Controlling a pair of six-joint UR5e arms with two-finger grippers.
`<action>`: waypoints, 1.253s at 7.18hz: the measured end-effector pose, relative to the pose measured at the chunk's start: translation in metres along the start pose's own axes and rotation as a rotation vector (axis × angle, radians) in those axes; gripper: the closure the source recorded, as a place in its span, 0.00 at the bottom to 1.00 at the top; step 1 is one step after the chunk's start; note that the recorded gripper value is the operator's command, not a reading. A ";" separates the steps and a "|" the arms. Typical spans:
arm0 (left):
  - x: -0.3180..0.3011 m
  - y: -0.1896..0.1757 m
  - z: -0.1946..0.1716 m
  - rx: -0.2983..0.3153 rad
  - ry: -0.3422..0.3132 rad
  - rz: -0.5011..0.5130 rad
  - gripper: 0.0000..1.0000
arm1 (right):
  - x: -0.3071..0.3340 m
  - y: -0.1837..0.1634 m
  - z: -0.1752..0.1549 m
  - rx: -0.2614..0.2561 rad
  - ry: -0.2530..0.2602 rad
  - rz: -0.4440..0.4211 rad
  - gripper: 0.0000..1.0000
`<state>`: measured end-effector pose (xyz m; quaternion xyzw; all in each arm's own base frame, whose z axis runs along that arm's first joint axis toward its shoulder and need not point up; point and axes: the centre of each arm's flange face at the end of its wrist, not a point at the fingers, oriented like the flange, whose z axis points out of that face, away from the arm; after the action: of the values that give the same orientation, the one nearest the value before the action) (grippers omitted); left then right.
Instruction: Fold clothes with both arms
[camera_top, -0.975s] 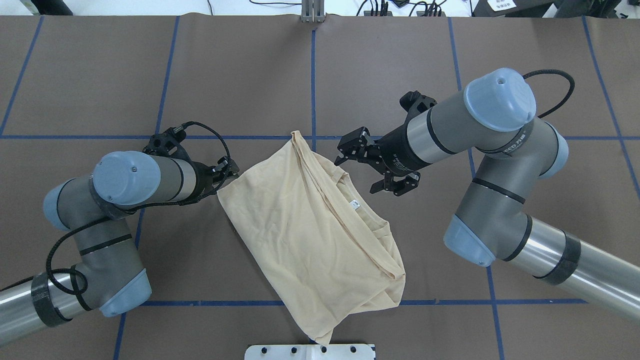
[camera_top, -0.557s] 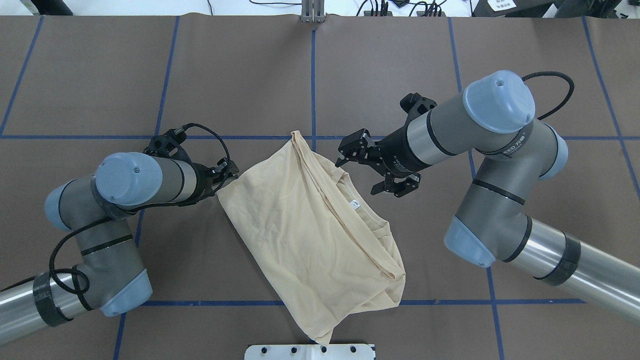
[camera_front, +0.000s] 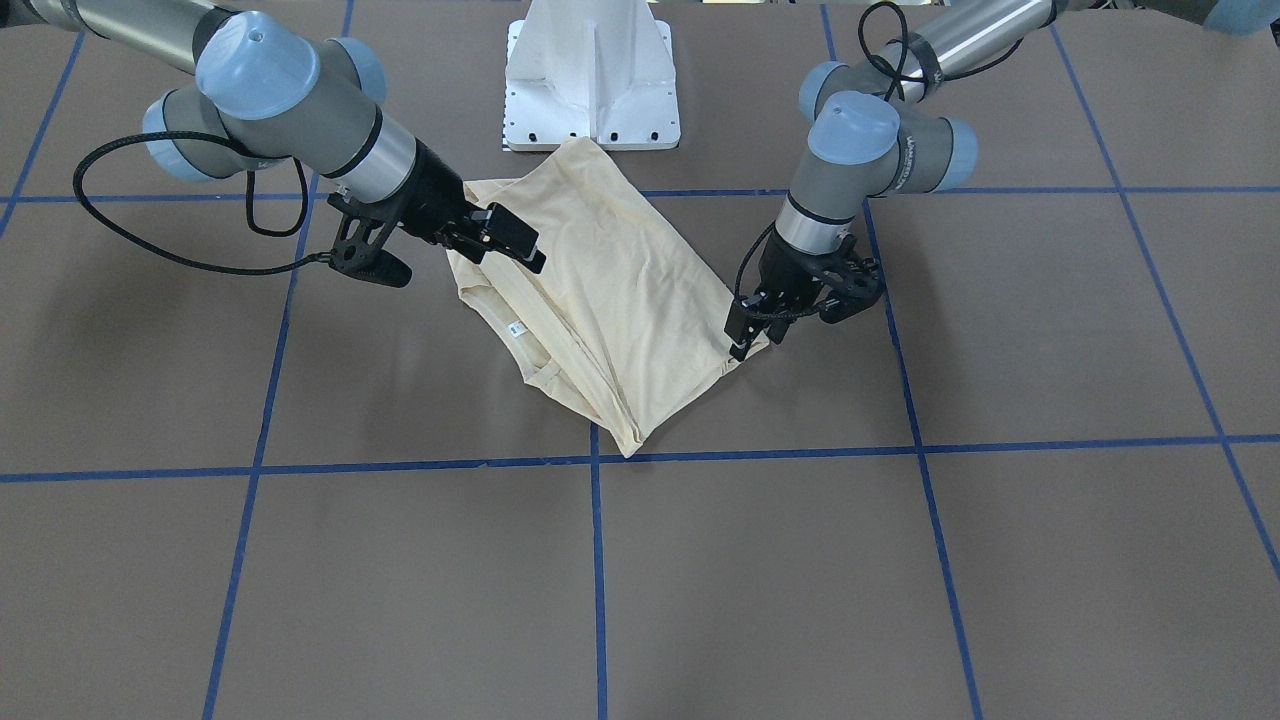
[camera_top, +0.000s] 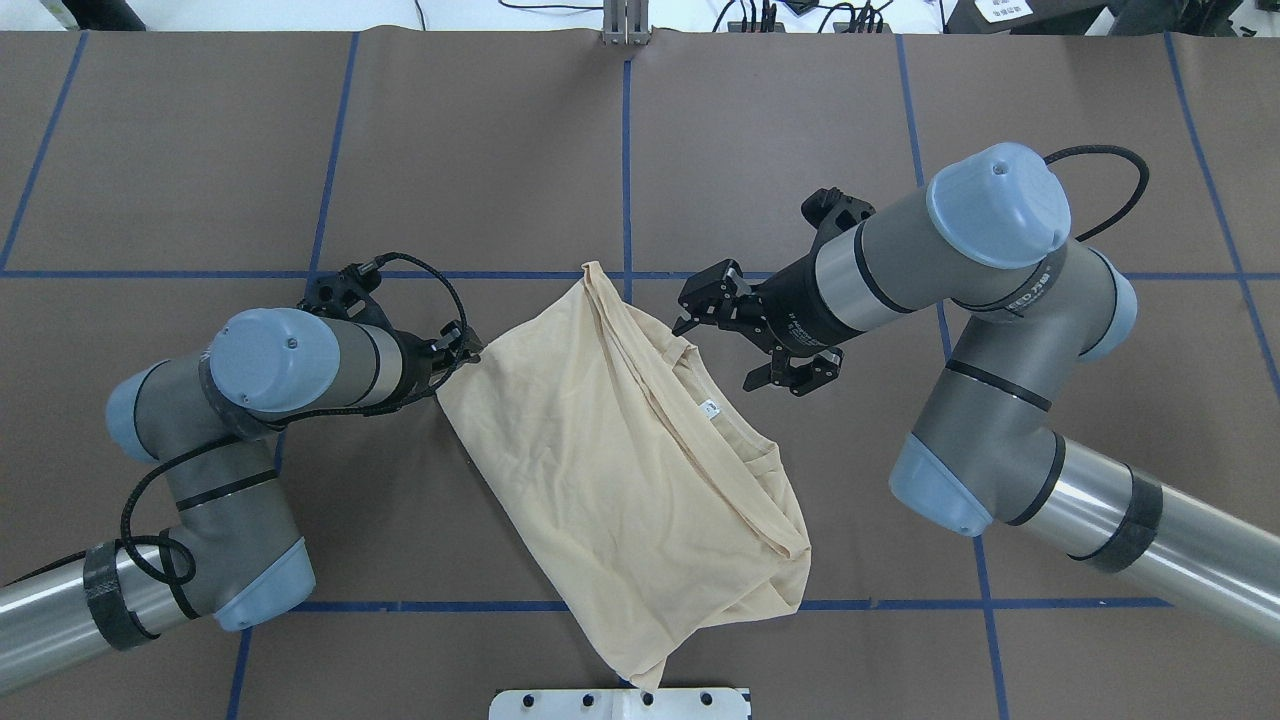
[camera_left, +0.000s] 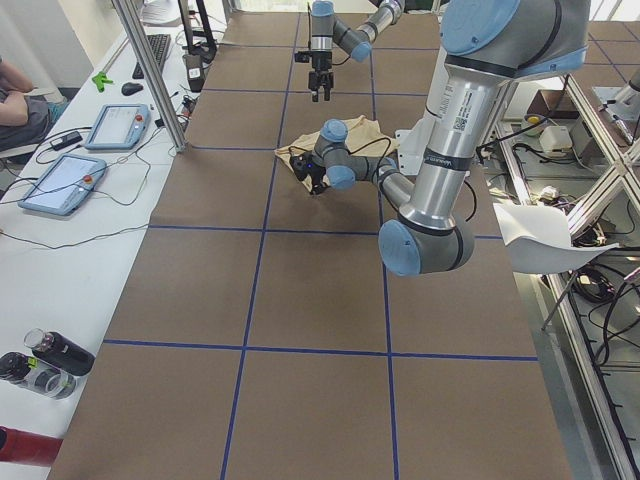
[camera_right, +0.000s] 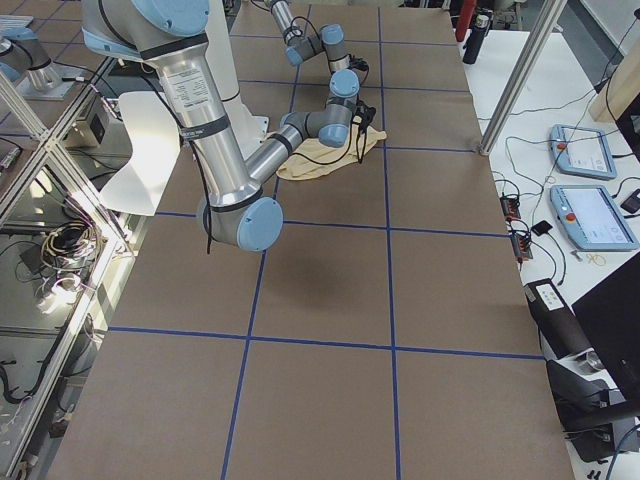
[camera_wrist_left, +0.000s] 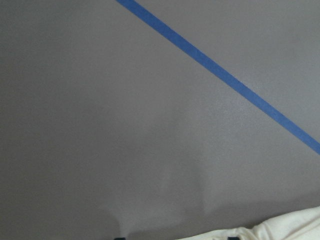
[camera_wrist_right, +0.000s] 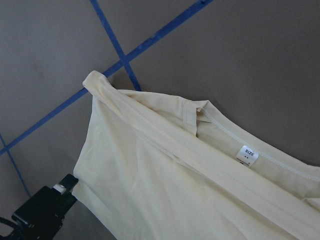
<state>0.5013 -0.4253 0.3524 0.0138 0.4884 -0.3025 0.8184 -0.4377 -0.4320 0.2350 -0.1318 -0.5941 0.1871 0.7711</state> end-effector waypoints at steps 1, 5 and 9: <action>0.000 0.000 0.001 0.000 -0.002 0.000 0.27 | 0.000 0.000 0.000 0.000 0.000 0.000 0.00; 0.000 0.000 0.001 -0.003 -0.002 0.000 0.87 | 0.001 -0.001 0.000 0.001 0.001 0.002 0.00; 0.003 0.000 -0.006 -0.008 0.009 -0.001 1.00 | 0.002 -0.002 -0.001 0.004 0.002 0.004 0.00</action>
<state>0.4977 -0.4256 0.3468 0.0117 0.4931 -0.3010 0.8162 -0.4364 -0.4332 0.2375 -0.1318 -0.5928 0.1895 0.7716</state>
